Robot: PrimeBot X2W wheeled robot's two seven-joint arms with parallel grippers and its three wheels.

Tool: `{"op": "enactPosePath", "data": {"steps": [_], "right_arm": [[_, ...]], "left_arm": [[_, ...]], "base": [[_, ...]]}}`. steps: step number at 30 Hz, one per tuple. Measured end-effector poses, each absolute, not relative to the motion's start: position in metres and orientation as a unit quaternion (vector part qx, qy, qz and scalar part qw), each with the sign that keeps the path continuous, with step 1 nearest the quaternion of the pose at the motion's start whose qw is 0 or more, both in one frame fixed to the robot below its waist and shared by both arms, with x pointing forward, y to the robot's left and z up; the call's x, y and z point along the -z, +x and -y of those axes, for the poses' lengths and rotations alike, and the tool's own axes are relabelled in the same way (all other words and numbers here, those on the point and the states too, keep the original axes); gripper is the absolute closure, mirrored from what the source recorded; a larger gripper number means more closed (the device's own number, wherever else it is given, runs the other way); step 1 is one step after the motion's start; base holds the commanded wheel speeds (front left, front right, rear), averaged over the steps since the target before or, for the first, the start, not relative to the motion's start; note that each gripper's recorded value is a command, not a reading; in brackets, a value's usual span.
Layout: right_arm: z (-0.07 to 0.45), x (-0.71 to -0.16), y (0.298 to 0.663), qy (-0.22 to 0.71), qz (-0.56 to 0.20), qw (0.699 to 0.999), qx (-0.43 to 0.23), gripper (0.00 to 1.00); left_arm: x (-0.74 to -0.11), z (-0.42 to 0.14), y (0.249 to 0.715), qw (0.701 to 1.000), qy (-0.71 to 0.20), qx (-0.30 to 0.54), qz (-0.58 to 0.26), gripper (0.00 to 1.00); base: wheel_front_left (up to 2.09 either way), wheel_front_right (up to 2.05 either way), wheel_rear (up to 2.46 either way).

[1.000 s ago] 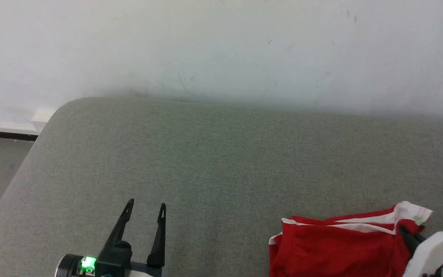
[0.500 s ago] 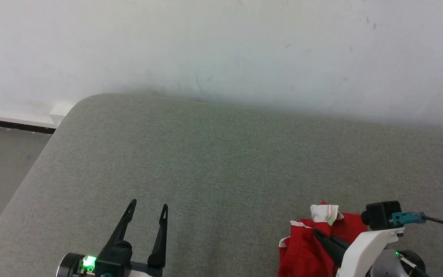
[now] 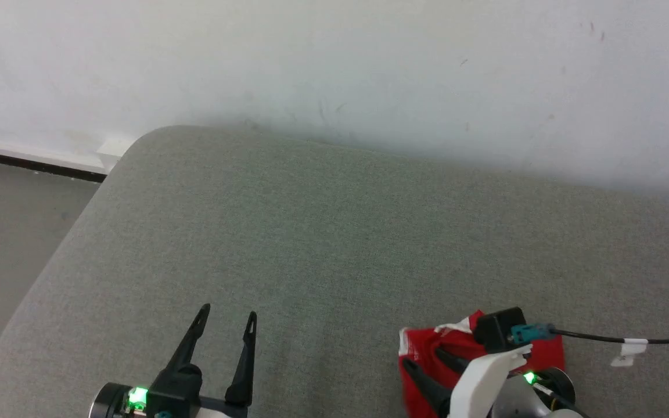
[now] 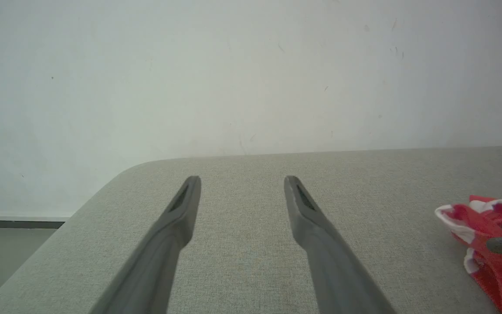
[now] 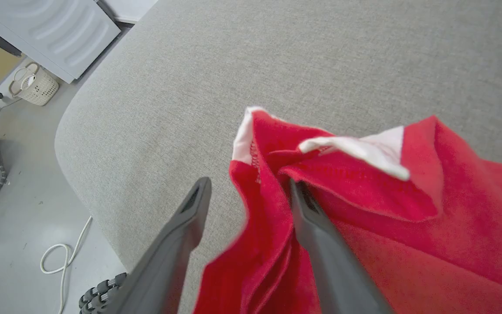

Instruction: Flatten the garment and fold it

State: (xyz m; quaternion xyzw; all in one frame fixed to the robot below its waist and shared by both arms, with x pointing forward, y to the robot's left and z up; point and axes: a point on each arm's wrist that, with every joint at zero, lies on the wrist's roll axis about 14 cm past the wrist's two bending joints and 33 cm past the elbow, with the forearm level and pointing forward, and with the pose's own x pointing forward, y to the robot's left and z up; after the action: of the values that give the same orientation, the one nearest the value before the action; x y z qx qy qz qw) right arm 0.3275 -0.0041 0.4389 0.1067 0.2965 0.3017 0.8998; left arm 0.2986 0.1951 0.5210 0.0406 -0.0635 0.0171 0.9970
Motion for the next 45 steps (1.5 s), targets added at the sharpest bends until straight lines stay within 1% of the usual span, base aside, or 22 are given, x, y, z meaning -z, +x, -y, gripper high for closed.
{"op": "enactPosePath", "data": {"steps": [3, 6, 9, 11, 14, 18, 21, 24, 29, 33, 38, 45], "right_arm": [[-0.008, -0.443, 0.325, 0.07, -0.285, 0.9, -0.322, 0.0], [-0.016, -0.454, 0.324, 0.057, -0.265, 0.901, -0.338, 0.0], [-0.017, -0.474, 0.331, 0.049, -0.224, 0.911, -0.344, 0.0], [-0.007, -0.492, 0.344, 0.028, -0.179, 0.924, -0.336, 0.0], [0.022, -0.524, 0.367, -0.002, -0.103, 0.946, -0.306, 0.0], [0.081, -0.56, 0.392, -0.052, -0.012, 0.97, -0.236, 0.0], [0.123, -0.584, 0.4, -0.063, 0.043, 0.981, -0.18, 0.0], [0.161, -0.599, 0.397, -0.059, 0.089, 0.986, -0.128, 0.0], [0.201, -0.584, 0.374, -0.041, 0.104, 0.991, -0.068, 0.0], [0.208, -0.573, 0.354, -0.017, 0.108, 0.993, -0.044, 0.0], [0.199, -0.563, 0.339, 0.009, 0.108, 0.993, -0.037, 0.0], [0.192, -0.559, 0.336, 0.018, 0.106, 0.993, -0.042, 0.0]], "left_arm": [[-0.521, -0.196, 0.3, 0.997, 0.039, -0.018, 0.063, 0.0], [-0.522, -0.194, 0.302, 0.997, 0.038, -0.014, 0.066, 0.0], [-0.524, -0.192, 0.304, 0.997, 0.037, -0.01, 0.069, 0.0], [-0.526, -0.191, 0.306, 0.997, 0.037, -0.008, 0.072, 0.0], [-0.529, -0.188, 0.309, 0.996, 0.034, -0.001, 0.078, 0.0], [-0.535, -0.182, 0.313, 0.996, 0.029, 0.005, 0.087, 0.0], [-0.538, -0.179, 0.317, 0.995, 0.023, 0.01, 0.092, 0.0], [-0.538, -0.175, 0.32, 0.995, 0.019, 0.018, 0.091, 0.0], [-0.536, -0.174, 0.323, 0.996, 0.013, 0.018, 0.088, 0.0], [-0.535, -0.169, 0.324, 0.996, 0.007, 0.026, 0.087, 0.0], [-0.531, -0.167, 0.321, 0.996, 0.005, 0.03, 0.08, 0.0], [-0.532, -0.163, 0.32, 0.996, 0.006, 0.037, 0.083, 0.0]], "base": [[0.0, 0.0, 0.0], [0.0, 0.0, 0.0], [0.0, 0.0, 0.0], [0.0, 0.0, 0.0], [0.0, 0.0, 0.0], [0.0, 0.0, 0.0], [0.0, 0.0, 0.0], [0.0, 0.0, 0.0], [0.0, 0.0, 0.0], [0.0, 0.0, 0.0], [0.0, 0.0, 0.0], [0.0, 0.0, 0.0]]}}
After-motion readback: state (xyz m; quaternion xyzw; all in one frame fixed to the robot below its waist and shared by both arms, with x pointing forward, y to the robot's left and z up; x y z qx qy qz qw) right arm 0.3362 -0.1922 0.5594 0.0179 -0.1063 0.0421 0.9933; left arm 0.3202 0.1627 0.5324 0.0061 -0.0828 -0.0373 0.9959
